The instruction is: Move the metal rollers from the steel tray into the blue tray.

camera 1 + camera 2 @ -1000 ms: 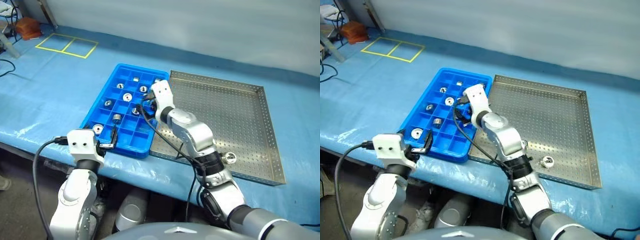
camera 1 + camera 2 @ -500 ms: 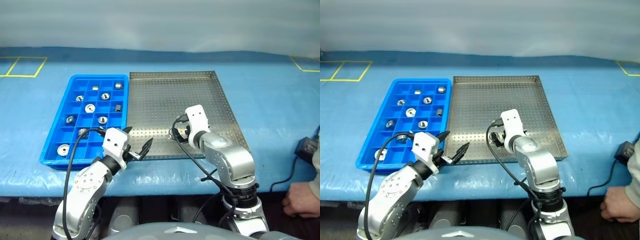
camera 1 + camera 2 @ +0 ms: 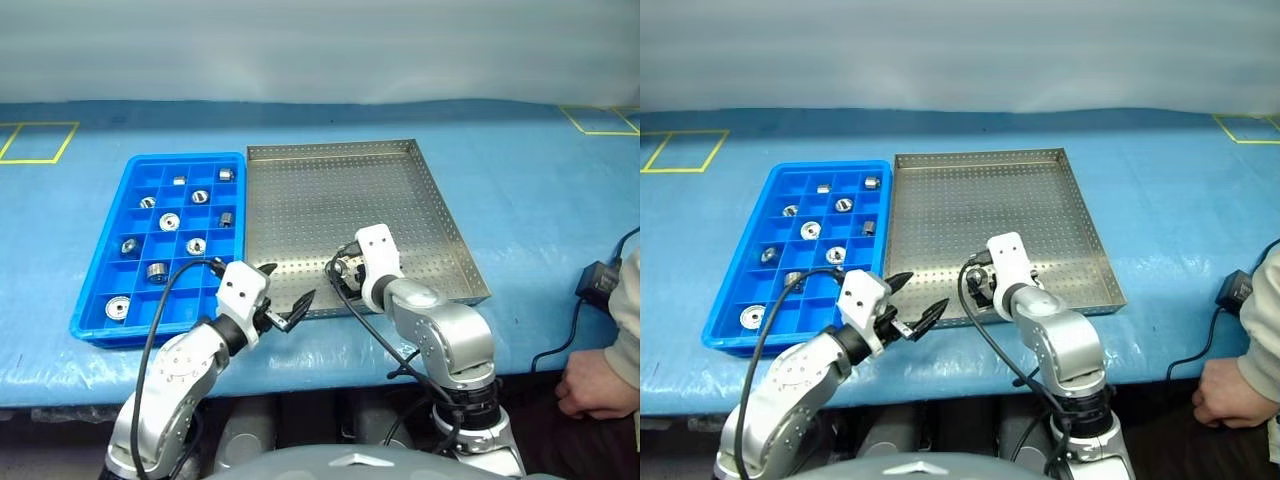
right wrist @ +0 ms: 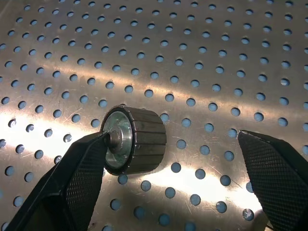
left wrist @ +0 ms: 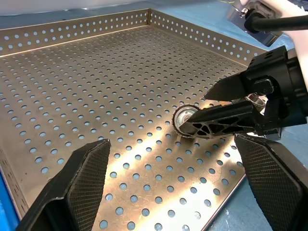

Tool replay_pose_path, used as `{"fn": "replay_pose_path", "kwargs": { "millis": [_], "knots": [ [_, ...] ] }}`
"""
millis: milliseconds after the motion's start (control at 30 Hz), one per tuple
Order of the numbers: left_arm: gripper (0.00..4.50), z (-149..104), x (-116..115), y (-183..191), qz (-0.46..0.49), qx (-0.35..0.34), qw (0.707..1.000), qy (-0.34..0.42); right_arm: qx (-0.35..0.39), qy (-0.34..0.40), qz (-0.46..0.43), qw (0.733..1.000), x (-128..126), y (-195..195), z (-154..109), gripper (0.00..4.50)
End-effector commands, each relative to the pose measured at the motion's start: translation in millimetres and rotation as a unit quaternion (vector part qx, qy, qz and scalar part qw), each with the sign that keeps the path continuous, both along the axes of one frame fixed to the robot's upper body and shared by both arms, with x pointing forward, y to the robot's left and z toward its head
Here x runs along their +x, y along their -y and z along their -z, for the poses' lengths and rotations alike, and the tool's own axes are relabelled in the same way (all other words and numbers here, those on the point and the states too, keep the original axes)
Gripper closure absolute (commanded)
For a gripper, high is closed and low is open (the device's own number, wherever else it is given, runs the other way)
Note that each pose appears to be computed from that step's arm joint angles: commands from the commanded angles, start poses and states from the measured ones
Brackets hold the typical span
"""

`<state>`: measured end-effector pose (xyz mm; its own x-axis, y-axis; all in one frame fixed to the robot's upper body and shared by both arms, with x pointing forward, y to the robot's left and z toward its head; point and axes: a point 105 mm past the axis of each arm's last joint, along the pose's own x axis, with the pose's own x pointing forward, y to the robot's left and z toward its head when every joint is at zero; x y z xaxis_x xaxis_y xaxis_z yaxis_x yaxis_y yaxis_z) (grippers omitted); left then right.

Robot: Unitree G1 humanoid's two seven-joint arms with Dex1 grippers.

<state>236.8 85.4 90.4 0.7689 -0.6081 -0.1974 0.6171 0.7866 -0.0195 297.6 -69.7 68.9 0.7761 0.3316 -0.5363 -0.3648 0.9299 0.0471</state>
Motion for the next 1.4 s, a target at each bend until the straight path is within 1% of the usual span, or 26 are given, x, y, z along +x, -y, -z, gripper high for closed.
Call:
{"fn": "replay_pose_path", "kwargs": {
  "millis": [33,67,100,200,333,433,500,600,733,833,900,1000,1100,1200,1267,1367,1400],
  "knots": [
    [0.00,-6,0,2,-0.002,-0.007,1.000,0.013,0.022,0.022,-0.024,0.999,4,-15,-8,0.39],
    [0.00,-6,0,2,-0.004,-0.007,1.000,0.012,0.025,0.021,-0.028,0.999,4,-17,-8,0.60],
    [0.00,-5,0,1,-0.006,-0.006,1.000,0.012,0.028,0.019,-0.030,0.999,3,-19,-7,1.00],
    [0.00,-5,0,-1,-0.015,-0.003,1.000,0.013,0.027,0.015,-0.029,0.999,4,-20,-4,1.98],
    [0.00,-5,1,-2,-0.021,-0.001,1.000,0.013,0.023,0.015,-0.029,0.999,5,-19,-2,3.17],
    [0.00,-5,1,-4,-0.026,0.001,1.000,0.014,0.022,0.020,-0.032,0.999,7,-20,-5,3.17],
    [0.00,-6,2,-6,-0.035,0.002,0.999,0.019,0.030,0.034,-0.040,0.998,9,-24,-13,3.17],
    [0.00,-14,8,-20,-0.096,-0.010,0.994,0.043,0.043,0.095,-0.073,0.992,16,-38,-41,3.17],
    [0.00,-30,16,-58,-0.229,-0.033,0.969,0.082,0.057,0.171,-0.141,0.973,18,-66,-80,3.17],
    [0.00,-33,14,-72,-0.272,-0.038,0.957,0.091,0.064,0.190,-0.175,0.964,17,-79,-90,3.17],
    [0.00,-34,8,-86,-0.308,-0.031,0.946,0.095,0.071,0.198,-0.214,0.954,12,-97,-95,3.17],
    [0.00,-32,-3,-96,-0.329,-0.034,0.940,0.088,0.068,0.195,-0.248,0.946,7,-114,-92,3.17],
    [0.00,-28,-14,-96,-0.326,-0.032,0.942,0.075,0.066,0.182,-0.278,0.941,2,-129,-84,3.17],
    [0.00,-25,-22,-88,-0.298,-0.035,0.952,0.060,0.068,0.168,-0.293,0.939,-1,-138,-75,3.17],
    [0.00,-19,-26,-81,-0.271,-0.020,0.961,0.046,0.068,0.158,-0.303,0.938,-3,-143,-68,3.17],
    [0.00,-15,-27,-75,-0.249,-0.012,0.968,0.034,0.068,0.137,-0.304,0.940,-4,-143,-55,3.17],
    [0.00,-14,-27,-75,-0.246,-0.010,0.969,0.033,0.065,0.135,-0.302,0.942,-4,-141,-52,2.82]
  ]
}}
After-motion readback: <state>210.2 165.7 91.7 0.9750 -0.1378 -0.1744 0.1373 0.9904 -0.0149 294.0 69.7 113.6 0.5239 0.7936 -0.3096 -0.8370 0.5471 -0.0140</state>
